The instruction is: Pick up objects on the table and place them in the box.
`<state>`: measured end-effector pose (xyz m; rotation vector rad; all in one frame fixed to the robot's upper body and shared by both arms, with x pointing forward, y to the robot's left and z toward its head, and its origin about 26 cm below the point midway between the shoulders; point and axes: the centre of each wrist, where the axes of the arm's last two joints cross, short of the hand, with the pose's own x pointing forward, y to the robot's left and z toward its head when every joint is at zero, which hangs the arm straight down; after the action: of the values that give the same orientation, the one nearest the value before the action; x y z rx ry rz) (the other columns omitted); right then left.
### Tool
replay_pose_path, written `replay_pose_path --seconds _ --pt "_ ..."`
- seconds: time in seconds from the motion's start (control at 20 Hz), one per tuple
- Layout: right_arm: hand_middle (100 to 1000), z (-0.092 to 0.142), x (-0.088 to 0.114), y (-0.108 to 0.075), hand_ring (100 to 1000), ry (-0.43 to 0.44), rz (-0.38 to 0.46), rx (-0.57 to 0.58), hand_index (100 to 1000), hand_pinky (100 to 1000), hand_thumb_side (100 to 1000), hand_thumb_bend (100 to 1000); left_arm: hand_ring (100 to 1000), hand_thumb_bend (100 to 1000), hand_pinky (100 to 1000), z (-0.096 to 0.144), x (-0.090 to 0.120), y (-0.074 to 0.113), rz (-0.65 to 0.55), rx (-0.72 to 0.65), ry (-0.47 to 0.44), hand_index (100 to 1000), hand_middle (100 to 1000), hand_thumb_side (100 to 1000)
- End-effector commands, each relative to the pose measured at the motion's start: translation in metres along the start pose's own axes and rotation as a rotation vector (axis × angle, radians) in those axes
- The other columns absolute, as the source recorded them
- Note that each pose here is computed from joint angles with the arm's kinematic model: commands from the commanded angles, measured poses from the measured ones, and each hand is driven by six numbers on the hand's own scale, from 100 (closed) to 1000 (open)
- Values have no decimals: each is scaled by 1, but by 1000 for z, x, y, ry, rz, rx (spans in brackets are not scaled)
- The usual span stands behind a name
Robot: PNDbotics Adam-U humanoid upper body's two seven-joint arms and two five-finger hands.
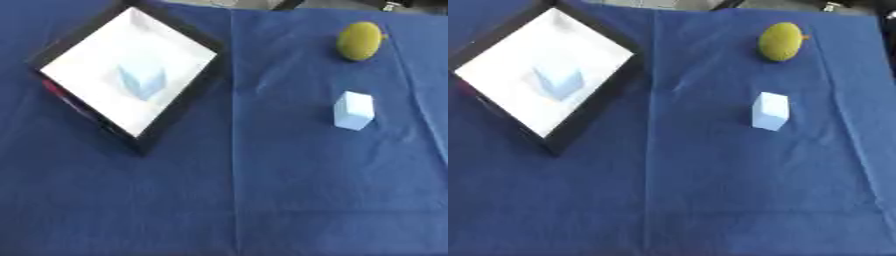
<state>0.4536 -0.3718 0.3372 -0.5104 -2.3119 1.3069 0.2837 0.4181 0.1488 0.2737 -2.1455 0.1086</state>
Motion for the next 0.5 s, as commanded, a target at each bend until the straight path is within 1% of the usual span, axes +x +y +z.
replay_pose_path --seconds 0.05,0.1,0.2,0.3,0.45,0.5 --pt "754 33 20 -50 859 -33 28 92 905 1000 188 100 810 100 566 -10 11 3 -32 -35 -35 693 755 641" --pt "762 44 22 -53 864 -37 39 125 907 1000 221 100 811 100 567 -10 12 3 -32 -39 -36 693 755 640" --pt "777 65 30 -57 872 -56 86 198 907 1000 281 100 832 100 567 -11 12 2 -32 -45 -41 693 755 639" --pt "779 83 39 -60 873 -68 134 250 906 1000 321 100 847 100 567 -12 12 2 -33 -52 -44 692 755 640" --pt "781 105 48 -59 875 -56 175 302 906 1000 346 100 864 100 568 -12 12 1 -33 -62 -43 692 756 641" --pt "783 111 50 -58 877 -50 184 312 907 1000 332 100 870 100 568 -13 11 1 -33 -65 -43 692 756 636"
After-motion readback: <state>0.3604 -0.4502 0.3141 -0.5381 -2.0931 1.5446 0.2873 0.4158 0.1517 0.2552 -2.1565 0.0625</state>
